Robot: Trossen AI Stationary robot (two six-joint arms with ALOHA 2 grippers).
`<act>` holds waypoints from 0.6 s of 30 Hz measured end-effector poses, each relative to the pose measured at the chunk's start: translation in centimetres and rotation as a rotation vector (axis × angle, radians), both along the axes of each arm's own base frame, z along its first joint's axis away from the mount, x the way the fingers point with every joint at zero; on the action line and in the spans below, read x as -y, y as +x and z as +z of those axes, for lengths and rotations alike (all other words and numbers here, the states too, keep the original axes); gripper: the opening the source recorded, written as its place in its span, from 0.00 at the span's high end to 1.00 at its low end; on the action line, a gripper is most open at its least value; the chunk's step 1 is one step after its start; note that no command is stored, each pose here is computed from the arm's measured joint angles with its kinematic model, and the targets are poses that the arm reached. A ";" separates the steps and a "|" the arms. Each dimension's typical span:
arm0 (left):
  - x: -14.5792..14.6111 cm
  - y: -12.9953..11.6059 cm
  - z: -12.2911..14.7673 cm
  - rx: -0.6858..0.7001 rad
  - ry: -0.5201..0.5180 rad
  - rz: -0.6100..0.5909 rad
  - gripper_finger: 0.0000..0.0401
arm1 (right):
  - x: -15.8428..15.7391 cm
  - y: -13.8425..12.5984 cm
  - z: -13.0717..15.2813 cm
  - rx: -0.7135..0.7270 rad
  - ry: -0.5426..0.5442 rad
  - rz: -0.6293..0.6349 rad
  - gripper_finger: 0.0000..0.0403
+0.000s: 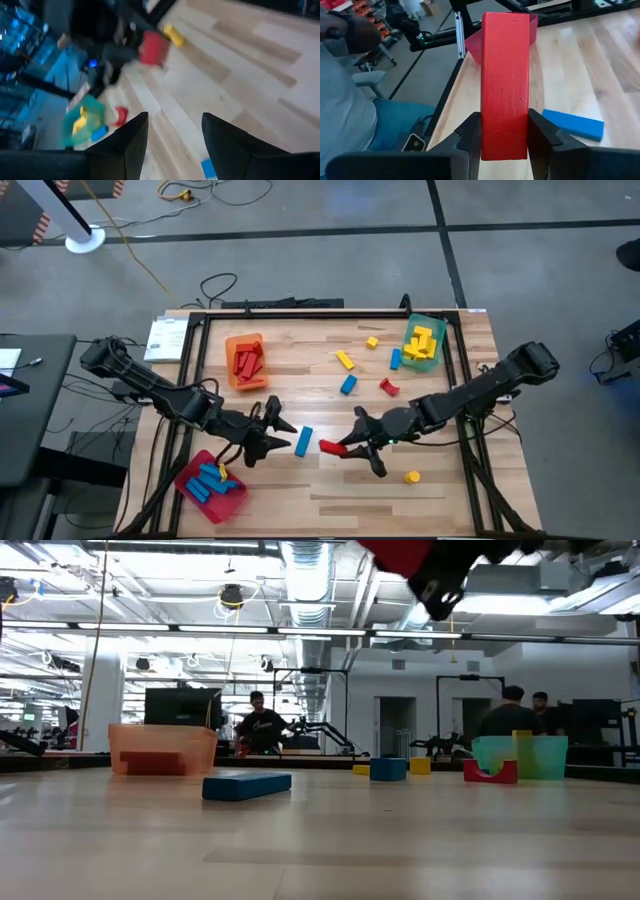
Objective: Sort blocks
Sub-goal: Put the red wooden block into the orange bin
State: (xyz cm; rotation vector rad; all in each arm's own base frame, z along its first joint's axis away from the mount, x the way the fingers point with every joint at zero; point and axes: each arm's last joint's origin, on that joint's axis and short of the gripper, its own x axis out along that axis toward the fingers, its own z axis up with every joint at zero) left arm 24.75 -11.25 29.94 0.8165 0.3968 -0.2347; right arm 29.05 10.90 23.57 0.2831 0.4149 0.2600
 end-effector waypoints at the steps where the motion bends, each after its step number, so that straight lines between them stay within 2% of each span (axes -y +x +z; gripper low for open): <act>1: 0.1 0.1 0.1 0.014 -0.003 -0.016 0.55 | 0.0 0.4 -0.3 0.005 0.003 0.007 0.69; 7: -0.1 0.3 0.4 0.039 0.009 -0.045 0.55 | -0.1 2.9 -1.9 0.000 -0.012 0.044 0.69; 11: -0.1 0.4 0.3 0.005 -0.075 -0.161 0.55 | -0.6 4.8 -1.9 0.018 -0.037 0.111 0.69; 13: -0.1 0.9 -0.1 -0.013 -0.096 -0.183 0.55 | -0.7 5.7 -1.8 0.028 -0.043 0.141 0.69; 18: 0.2 1.3 -1.0 -0.045 -0.063 -0.188 0.55 | -0.6 7.5 -1.2 0.054 -0.048 0.153 0.69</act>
